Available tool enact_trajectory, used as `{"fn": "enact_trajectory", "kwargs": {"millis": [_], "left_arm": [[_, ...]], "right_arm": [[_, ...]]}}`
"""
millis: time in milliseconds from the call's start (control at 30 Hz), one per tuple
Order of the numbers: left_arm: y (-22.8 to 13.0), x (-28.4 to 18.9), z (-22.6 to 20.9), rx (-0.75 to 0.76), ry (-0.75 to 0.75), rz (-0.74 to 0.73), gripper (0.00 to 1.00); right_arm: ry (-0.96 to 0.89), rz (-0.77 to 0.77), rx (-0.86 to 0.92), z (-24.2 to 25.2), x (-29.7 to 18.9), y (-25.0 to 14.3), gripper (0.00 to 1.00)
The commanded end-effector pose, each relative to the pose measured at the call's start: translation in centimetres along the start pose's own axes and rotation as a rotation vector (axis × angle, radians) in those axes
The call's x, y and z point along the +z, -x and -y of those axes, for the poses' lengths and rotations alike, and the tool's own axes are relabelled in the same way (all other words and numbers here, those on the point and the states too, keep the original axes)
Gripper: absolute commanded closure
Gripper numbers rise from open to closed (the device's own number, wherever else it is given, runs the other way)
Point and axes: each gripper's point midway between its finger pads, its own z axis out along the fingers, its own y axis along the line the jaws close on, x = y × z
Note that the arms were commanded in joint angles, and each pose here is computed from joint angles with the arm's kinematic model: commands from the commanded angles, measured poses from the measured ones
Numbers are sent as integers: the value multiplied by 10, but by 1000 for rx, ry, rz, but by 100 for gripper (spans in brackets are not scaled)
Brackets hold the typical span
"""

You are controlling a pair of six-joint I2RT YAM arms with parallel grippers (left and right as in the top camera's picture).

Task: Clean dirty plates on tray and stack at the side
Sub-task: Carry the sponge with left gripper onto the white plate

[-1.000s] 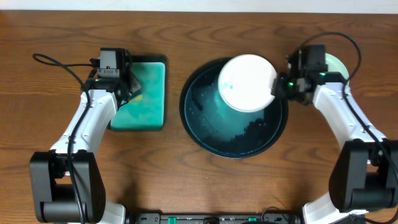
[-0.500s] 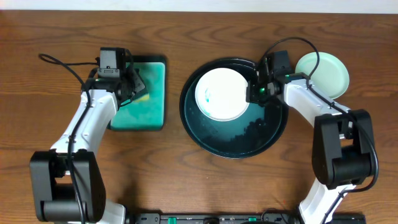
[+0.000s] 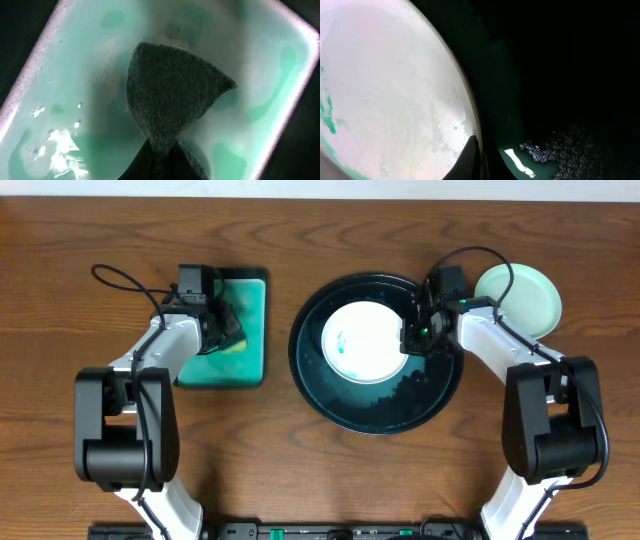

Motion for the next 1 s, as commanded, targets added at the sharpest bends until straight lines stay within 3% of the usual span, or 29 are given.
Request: {"fn": "enact_trajectory", "kwargs": {"millis": [0,200,533,967], "left_arm": [[-16,20,-14,13,50,-56,93],[4,-5,-2,13,8,12,93],[33,-113,48,65,-158,224,93],[-62,-110,158,254,-361,87,93]], "right_arm": [[-43,6,-6,6,-2,2,99],[-9,-43,-40,1,-2,-9,99],[22,-39,-117,-6,-2,-9,98],[28,-27,-131,-11,-1,-6,97]]}}
